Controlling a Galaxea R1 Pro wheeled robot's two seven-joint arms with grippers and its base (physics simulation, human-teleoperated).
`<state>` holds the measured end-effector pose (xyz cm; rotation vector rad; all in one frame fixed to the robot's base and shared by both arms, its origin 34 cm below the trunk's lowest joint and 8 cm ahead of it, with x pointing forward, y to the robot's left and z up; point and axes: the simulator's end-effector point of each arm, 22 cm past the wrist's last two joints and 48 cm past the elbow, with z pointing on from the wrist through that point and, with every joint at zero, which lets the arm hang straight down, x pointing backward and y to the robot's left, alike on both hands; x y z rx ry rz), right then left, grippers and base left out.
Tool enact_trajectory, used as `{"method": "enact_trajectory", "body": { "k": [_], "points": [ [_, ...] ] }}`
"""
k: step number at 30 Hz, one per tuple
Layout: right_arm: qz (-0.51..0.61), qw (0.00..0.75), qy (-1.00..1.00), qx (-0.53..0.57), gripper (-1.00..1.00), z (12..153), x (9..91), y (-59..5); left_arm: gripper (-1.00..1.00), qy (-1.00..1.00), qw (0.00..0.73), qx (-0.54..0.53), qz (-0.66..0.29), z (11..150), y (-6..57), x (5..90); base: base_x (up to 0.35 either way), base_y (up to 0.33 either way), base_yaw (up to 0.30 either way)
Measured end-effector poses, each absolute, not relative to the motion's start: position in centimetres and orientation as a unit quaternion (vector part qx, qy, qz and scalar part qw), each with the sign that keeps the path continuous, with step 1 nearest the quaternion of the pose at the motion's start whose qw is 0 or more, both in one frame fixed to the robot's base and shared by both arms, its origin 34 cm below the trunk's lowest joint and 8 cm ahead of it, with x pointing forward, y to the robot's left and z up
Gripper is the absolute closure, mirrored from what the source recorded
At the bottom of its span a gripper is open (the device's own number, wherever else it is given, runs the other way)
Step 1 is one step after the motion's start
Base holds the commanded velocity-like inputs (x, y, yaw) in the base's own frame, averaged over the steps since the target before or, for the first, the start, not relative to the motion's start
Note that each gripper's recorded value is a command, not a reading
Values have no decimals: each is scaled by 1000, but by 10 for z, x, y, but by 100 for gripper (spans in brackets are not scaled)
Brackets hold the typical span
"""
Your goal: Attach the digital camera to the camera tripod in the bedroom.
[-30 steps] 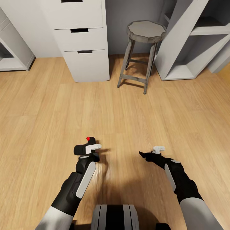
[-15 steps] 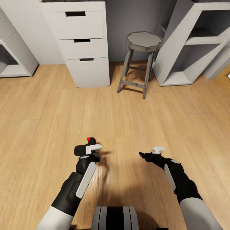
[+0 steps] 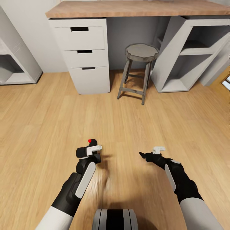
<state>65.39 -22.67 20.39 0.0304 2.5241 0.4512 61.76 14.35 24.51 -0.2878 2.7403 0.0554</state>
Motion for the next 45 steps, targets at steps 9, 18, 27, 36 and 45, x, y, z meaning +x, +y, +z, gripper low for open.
{"method": "enact_trajectory", "body": {
  "k": [9, 18, 27, 36, 45],
  "points": [
    [169, 287, 943, 10, -100, 222, 659, -227, 100, 972, 208, -103, 16, 265, 143, 626, 0, 0, 0],
    [170, 299, 939, 8, -100, 244, 667, -226, 100, 969, 224, -105, 10, 285, 141, 633, 0, 0, 0],
    [171, 310, 935, 6, -100, 265, 673, -226, 100, 965, 234, -115, -11, 304, 135, 638, 0, 0, 0],
    [174, 301, 937, 9, -100, 283, 673, -225, 100, 963, 243, -117, -11, 316, 135, 640, 0, 0, 0],
    [176, 311, 934, 9, -100, 305, 679, -225, 100, 951, 277, -133, -25, 336, 134, 652, 0, 0, 0]
  ]
}}
